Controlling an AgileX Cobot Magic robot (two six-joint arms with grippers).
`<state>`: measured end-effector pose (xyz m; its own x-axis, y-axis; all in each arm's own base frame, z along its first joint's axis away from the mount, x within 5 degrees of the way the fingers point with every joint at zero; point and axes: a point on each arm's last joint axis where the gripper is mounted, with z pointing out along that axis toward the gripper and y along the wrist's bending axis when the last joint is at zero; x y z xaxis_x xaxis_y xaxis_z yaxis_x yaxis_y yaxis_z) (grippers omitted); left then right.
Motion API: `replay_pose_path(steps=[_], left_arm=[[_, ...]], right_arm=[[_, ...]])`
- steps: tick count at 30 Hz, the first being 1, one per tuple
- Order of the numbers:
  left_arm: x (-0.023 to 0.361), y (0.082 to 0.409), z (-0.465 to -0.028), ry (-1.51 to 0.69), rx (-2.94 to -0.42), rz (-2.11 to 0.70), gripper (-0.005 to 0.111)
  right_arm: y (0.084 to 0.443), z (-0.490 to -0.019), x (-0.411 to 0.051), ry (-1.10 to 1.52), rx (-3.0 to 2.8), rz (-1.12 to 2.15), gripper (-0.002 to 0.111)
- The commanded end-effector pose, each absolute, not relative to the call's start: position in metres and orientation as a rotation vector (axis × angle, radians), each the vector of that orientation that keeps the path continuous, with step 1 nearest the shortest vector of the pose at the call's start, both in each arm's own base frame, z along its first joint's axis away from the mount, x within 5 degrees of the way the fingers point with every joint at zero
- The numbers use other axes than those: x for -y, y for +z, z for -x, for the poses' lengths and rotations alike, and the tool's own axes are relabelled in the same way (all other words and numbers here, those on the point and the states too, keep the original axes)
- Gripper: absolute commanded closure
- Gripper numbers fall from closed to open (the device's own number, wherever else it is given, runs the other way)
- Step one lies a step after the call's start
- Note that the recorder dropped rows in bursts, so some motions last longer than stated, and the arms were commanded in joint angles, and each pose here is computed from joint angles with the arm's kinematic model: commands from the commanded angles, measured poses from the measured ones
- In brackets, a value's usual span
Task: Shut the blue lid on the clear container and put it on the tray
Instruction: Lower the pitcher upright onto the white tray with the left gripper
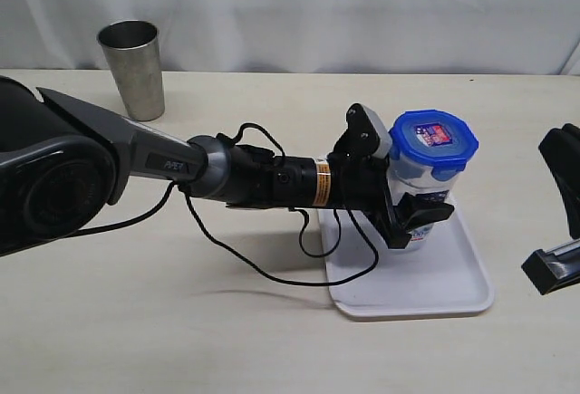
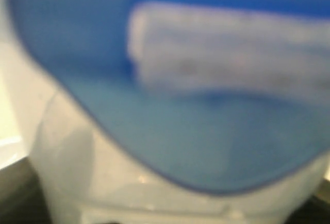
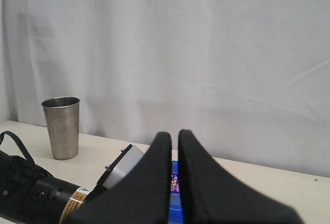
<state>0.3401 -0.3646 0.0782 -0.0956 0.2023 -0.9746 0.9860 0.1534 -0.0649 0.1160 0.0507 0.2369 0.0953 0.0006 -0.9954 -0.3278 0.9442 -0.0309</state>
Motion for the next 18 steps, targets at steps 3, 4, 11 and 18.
replay_pose_path(steps=[3, 4, 11, 18], left_arm=[[0.3675, 0.0844, -0.3392, -1.072, -1.452, -1.197, 0.106], [0.3675, 0.0844, -0.3392, -1.072, -1.452, -1.197, 0.105], [0.3677, 0.0843, -0.3383, -1.071, -1.439, -1.214, 0.038], [0.3666, 0.083, -0.3404, -1.055, -1.464, -1.204, 0.008]], right_arm=[[0.2359, -0.1152, -0.05, 0.242, -1.462, 0.275, 0.103], [0.2359, -0.1152, -0.05, 0.242, -1.462, 0.275, 0.103], [0.2359, -0.1152, -0.05, 0.242, -1.462, 0.275, 0.103], [0.2359, -0.1152, -0.05, 0.242, -1.462, 0.275, 0.103]])
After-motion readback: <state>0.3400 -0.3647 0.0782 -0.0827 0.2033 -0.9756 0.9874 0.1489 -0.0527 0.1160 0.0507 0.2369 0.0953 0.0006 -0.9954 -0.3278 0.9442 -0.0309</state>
